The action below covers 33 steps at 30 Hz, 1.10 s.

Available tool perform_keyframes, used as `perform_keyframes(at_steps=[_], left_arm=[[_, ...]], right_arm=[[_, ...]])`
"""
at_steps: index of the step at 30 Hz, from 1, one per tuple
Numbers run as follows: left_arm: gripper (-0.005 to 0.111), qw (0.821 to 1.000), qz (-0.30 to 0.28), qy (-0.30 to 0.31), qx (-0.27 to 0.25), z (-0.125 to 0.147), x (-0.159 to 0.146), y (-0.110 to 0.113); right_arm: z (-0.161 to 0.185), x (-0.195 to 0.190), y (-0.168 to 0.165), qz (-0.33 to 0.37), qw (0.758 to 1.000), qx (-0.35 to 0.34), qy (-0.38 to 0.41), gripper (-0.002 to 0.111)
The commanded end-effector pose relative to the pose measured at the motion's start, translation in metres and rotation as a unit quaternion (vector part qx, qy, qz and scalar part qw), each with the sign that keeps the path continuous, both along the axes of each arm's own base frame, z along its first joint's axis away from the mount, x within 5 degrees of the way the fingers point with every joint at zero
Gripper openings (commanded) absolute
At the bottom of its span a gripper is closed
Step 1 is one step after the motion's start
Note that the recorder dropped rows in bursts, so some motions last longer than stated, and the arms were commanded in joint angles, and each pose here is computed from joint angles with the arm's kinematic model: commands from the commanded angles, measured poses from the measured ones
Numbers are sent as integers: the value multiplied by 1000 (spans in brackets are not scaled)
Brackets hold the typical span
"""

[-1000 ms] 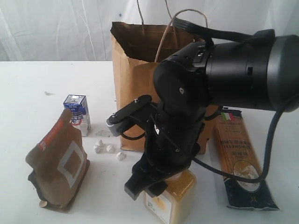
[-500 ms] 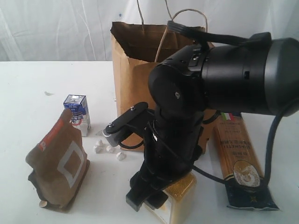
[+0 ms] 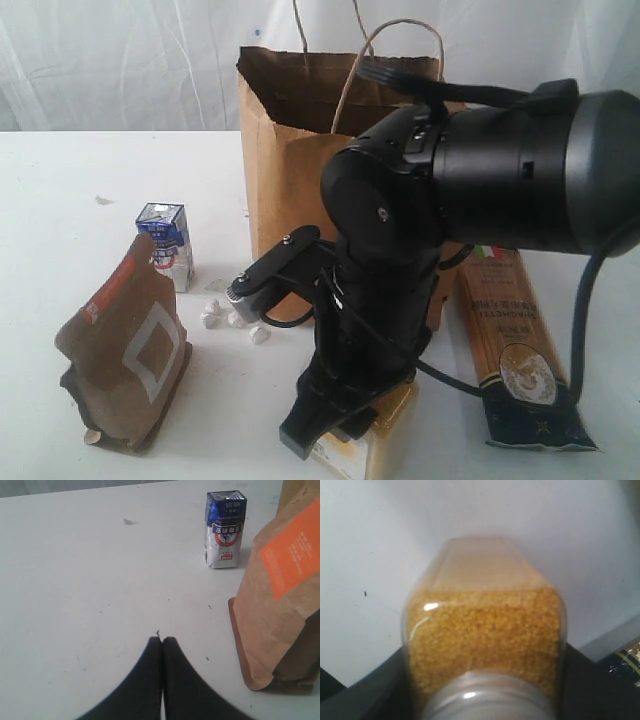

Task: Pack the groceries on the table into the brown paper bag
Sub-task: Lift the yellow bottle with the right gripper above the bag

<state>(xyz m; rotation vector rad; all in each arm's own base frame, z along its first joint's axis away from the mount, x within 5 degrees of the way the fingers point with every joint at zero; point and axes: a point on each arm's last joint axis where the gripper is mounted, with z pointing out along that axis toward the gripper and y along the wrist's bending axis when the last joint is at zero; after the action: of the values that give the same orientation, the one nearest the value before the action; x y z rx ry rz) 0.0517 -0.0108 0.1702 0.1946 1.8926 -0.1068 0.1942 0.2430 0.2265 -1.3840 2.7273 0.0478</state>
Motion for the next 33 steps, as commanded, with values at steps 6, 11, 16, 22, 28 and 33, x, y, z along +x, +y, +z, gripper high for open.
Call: perform_keyframes(at_steps=[6, 11, 16, 22, 28, 33], left_arm=[[0, 1000, 1, 0, -1, -1, 0, 0], [0, 1000, 1, 0, -1, -1, 0, 0], [0, 1000, 1, 0, -1, -1, 0, 0], [0, 1000, 1, 0, -1, -1, 0, 0], [0, 1000, 1, 0, -1, -1, 0, 0], [0, 1000, 1, 0, -1, -1, 0, 0]], right_arm=[[13, -5, -4, 16, 1000, 3, 0, 0], [60, -13, -3, 38, 999, 21, -32, 0], [110, -20, 9, 69, 990, 71, -101, 0], [174, -17, 18, 79, 968, 136, -198, 0], [221, -5, 13, 62, 940, 153, -298, 0], [249, 1, 10, 47, 920, 164, -354, 0]])
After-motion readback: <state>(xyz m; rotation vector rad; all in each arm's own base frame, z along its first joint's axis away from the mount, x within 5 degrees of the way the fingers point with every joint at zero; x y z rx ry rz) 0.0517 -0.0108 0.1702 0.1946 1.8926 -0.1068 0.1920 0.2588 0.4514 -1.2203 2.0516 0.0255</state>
